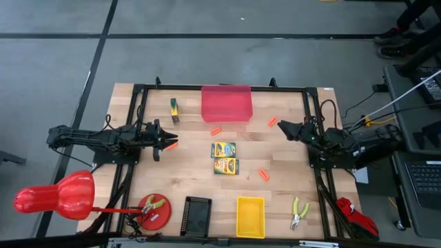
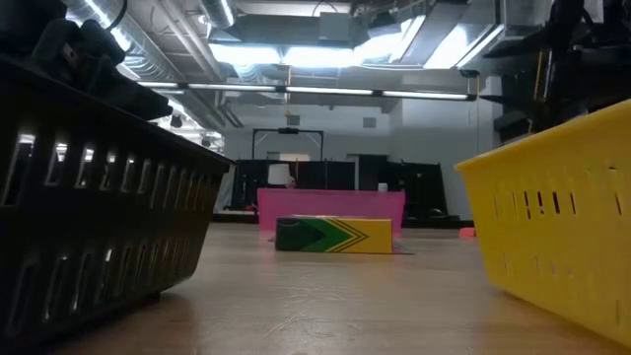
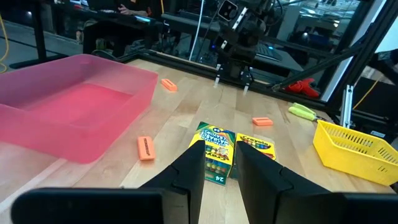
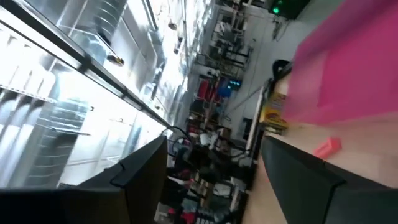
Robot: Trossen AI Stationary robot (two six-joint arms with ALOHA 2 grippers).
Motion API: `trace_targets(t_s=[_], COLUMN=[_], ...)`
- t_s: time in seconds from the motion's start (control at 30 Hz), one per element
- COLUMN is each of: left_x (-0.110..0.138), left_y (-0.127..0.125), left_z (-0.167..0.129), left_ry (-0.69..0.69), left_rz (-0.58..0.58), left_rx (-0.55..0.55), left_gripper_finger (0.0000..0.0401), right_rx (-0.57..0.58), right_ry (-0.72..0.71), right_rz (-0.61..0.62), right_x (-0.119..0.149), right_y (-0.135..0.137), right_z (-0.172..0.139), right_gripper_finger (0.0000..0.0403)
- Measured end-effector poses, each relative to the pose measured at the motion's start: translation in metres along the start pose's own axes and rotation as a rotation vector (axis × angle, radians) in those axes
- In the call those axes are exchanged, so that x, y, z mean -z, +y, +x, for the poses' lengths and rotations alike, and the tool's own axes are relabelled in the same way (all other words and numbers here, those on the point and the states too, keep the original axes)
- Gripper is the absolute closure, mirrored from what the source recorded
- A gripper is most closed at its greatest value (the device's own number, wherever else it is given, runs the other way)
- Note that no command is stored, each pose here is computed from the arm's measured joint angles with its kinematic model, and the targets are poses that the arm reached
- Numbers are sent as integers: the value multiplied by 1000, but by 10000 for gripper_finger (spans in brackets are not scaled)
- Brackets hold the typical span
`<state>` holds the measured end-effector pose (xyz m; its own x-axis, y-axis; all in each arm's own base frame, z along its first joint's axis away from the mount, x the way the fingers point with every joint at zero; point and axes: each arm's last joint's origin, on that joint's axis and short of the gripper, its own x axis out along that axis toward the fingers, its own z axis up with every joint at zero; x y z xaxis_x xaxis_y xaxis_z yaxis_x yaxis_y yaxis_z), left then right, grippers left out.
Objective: Pick & Place School Supplies
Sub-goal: Put the yellow crayon box into the red bin
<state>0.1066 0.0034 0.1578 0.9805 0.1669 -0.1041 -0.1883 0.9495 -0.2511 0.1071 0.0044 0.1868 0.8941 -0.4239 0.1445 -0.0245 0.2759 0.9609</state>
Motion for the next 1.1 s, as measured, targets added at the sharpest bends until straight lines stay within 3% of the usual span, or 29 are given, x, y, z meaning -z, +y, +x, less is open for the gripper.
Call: trace_targets(t_s=[0.2, 0.37, 0.5, 0.77, 0.93, 1.1], left_x=[-7, -21, -29, -49, -64, -94], left_y=[-2, -5, -5, -10, -12, -18], left_z=[0, -2, -5, -14, -21, -25], left_ry=[-73, -202, -308, -503, -609, -539], left_rz=[-49, -403, -524, -500, -444, -283], left_rx=[11, 90, 75, 201, 206, 51], left_gripper_finger=[315, 315, 315, 315, 315, 315], right_rx=[-46, -178, -332, -564, -473, -238], right_ry=[-46, -158, -226, -299, -229, -95], right_rz=[15, -97, -213, -419, -574, -696], right_x=[6, 3, -3, -17, -19, -27], right_y=[6, 33, 70, 144, 175, 202], right_z=[10, 19, 26, 36, 47, 56], right_gripper_finger=[140, 140, 140, 140, 140, 140])
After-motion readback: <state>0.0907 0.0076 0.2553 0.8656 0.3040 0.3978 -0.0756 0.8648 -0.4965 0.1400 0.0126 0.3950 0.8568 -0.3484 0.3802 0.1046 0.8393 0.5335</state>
